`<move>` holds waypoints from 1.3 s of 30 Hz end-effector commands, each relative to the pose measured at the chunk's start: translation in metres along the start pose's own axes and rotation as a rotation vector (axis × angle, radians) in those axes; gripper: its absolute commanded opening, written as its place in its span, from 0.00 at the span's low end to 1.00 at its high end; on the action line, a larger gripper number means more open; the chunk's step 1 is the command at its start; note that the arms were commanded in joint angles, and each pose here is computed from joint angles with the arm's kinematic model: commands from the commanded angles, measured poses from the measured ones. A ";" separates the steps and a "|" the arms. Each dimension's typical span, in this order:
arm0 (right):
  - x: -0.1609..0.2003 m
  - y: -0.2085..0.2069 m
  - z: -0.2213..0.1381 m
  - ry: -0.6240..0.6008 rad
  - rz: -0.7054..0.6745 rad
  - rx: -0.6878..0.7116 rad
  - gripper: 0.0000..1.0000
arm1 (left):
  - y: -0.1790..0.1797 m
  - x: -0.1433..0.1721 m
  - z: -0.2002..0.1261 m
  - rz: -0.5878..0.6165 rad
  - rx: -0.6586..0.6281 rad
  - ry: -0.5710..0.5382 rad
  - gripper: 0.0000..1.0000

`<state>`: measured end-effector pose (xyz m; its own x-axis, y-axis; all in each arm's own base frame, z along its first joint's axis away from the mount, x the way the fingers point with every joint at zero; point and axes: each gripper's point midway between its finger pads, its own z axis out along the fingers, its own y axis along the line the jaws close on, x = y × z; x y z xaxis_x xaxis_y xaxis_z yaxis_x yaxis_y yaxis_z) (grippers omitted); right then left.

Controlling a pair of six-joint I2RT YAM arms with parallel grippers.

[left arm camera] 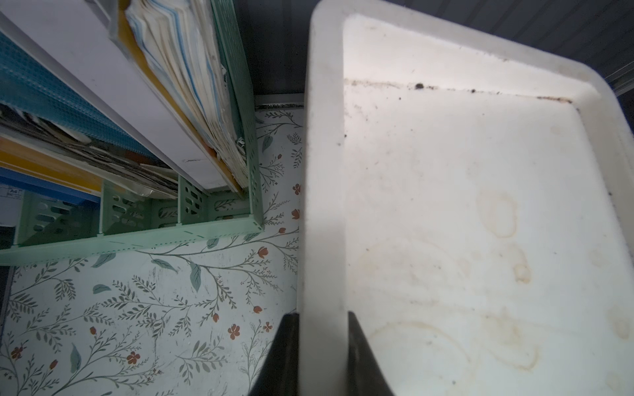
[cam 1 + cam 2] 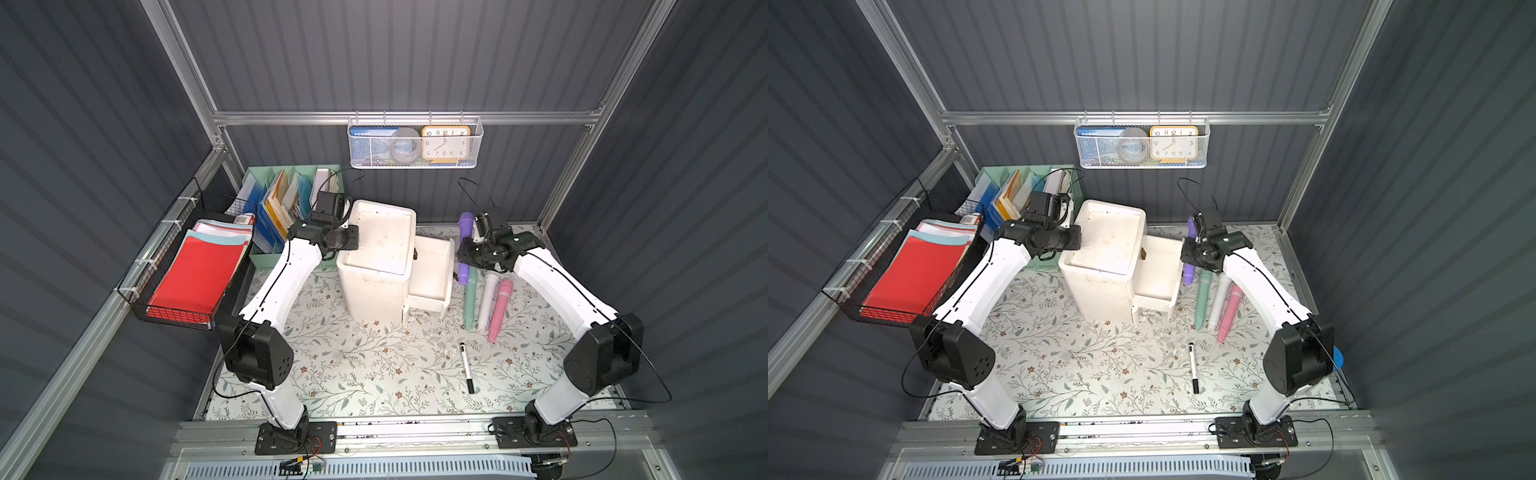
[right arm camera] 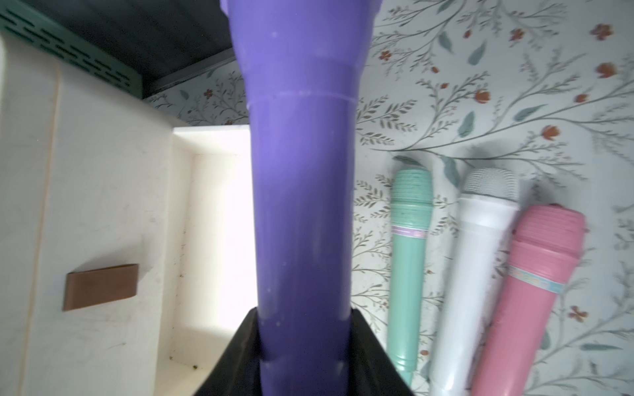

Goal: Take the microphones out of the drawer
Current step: Place the microphone at the center of the board.

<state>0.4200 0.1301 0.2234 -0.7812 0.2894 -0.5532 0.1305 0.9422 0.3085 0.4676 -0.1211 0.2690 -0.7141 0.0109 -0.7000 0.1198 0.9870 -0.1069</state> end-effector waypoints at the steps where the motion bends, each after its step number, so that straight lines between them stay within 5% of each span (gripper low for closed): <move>1: -0.009 -0.026 -0.015 -0.062 -0.024 0.078 0.15 | -0.040 -0.010 0.001 -0.111 0.180 -0.012 0.00; 12: 0.009 -0.117 -0.026 -0.063 0.059 0.271 0.15 | -0.043 -0.014 0.008 -0.107 0.187 -0.008 0.00; 20: 0.047 -0.175 -0.012 0.046 0.156 0.378 0.13 | -0.043 -0.009 0.011 -0.109 0.189 0.007 0.00; 39: 0.123 -0.221 0.026 0.260 0.268 0.417 0.13 | -0.044 -0.016 0.012 -0.120 0.194 -0.003 0.00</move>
<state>0.3118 -0.0380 0.0726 -0.8058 0.5198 -0.2838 0.5315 0.8461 0.0405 0.4711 -0.1227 0.2673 -0.7295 0.0128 -0.6838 0.1170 0.9874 -0.1063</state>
